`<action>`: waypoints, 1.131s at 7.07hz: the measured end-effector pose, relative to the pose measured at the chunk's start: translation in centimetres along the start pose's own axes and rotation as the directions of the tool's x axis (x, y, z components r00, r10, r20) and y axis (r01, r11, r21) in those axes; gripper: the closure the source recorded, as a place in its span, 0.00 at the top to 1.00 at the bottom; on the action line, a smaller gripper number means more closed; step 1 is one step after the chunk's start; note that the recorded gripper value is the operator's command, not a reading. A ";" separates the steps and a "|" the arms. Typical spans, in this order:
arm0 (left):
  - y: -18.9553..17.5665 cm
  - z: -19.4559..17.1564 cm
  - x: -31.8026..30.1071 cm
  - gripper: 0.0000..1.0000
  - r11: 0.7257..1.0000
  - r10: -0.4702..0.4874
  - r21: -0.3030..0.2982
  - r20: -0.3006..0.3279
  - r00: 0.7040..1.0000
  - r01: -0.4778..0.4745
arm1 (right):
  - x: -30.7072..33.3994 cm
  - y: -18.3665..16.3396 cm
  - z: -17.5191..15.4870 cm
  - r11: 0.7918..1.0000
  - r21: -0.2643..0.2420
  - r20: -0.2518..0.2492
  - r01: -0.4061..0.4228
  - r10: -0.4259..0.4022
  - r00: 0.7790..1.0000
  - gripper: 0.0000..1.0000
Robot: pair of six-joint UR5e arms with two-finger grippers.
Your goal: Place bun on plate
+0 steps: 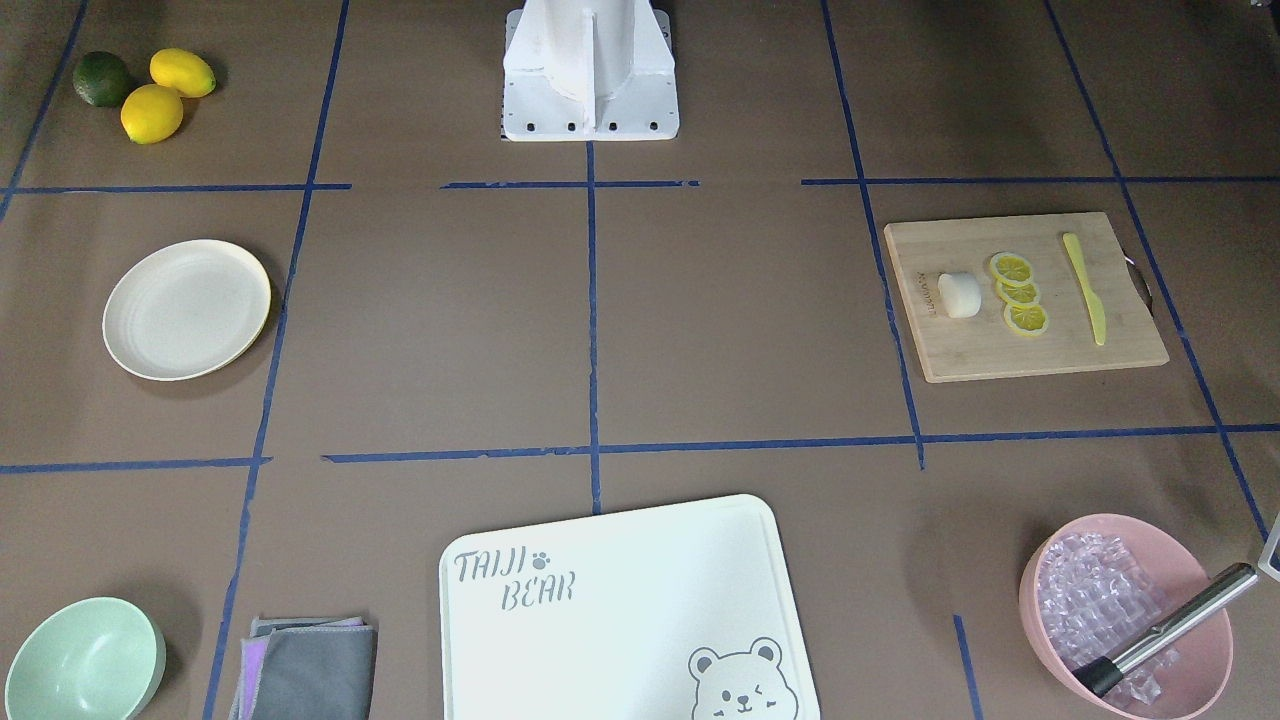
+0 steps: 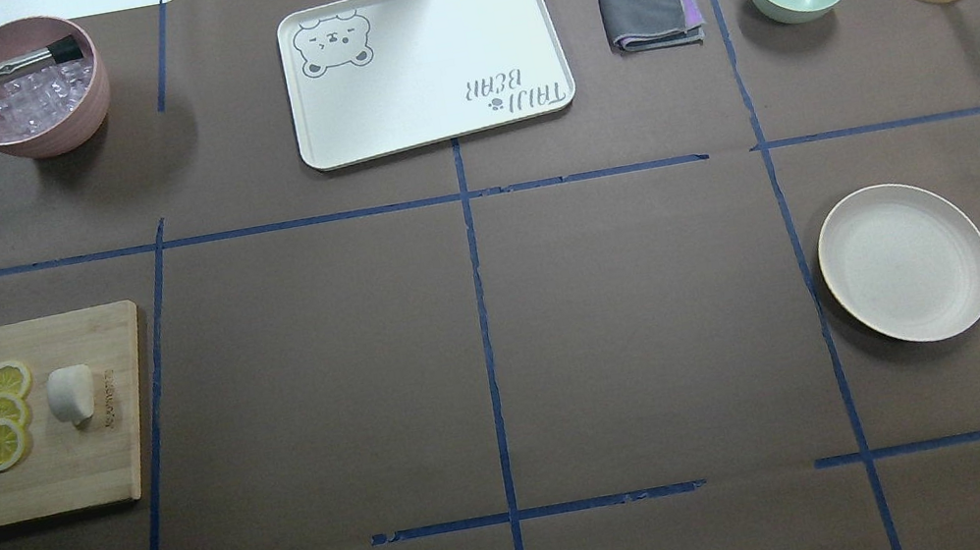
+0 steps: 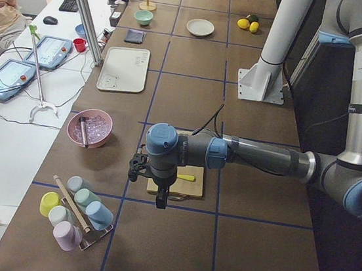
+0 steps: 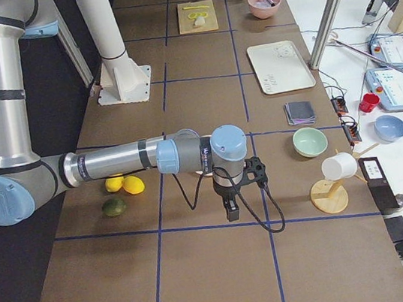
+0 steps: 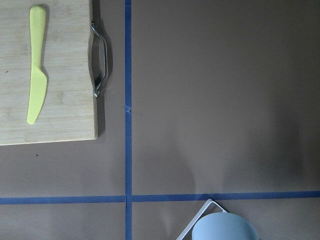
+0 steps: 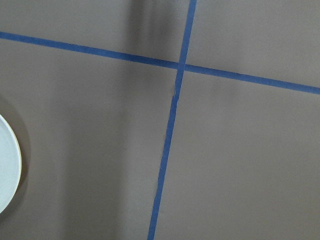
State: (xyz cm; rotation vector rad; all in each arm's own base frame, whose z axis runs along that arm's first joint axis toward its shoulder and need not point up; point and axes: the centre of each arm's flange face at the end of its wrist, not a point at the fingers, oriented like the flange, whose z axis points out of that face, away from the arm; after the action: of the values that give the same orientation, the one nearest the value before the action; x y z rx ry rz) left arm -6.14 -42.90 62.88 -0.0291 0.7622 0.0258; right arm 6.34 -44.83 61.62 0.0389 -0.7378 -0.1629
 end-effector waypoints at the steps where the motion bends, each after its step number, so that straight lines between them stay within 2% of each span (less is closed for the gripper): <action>1: 0.0 0.0 0.0 1.00 1.000 0.000 0.000 0.000 1.000 0.000 | 0.0 0.0 0.0 1.000 -0.001 0.000 0.000 0.000 1.000 1.00; 2: 0.0 0.0 0.0 1.00 1.000 0.001 0.001 0.000 1.000 -0.001 | 0.1 0.0 0.1 1.000 -0.001 0.000 -0.001 0.001 1.000 0.99; 4: -0.1 0.1 0.0 1.00 1.000 0.001 -0.001 0.000 1.000 -0.001 | -0.4 -0.2 0.6 1.000 0.004 0.045 0.004 -0.004 0.999 0.99; 6: -0.1 0.0 0.1 1.00 1.000 0.003 0.000 0.000 1.000 -0.003 | -2.0 -1.5 2.7 0.999 0.046 0.070 -0.004 0.000 0.998 0.99; 8: -0.1 -0.1 0.2 1.00 1.000 0.006 0.003 -0.001 1.000 -0.006 | -7.0 -3.3 5.5 0.993 0.093 0.103 -0.068 0.059 0.993 0.99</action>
State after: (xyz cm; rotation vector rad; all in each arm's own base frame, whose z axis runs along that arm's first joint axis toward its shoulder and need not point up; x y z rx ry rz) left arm -6.06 -43.00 62.65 -0.0241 0.7636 0.0307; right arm -2.86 -46.81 60.71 0.0996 -0.8454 -0.0685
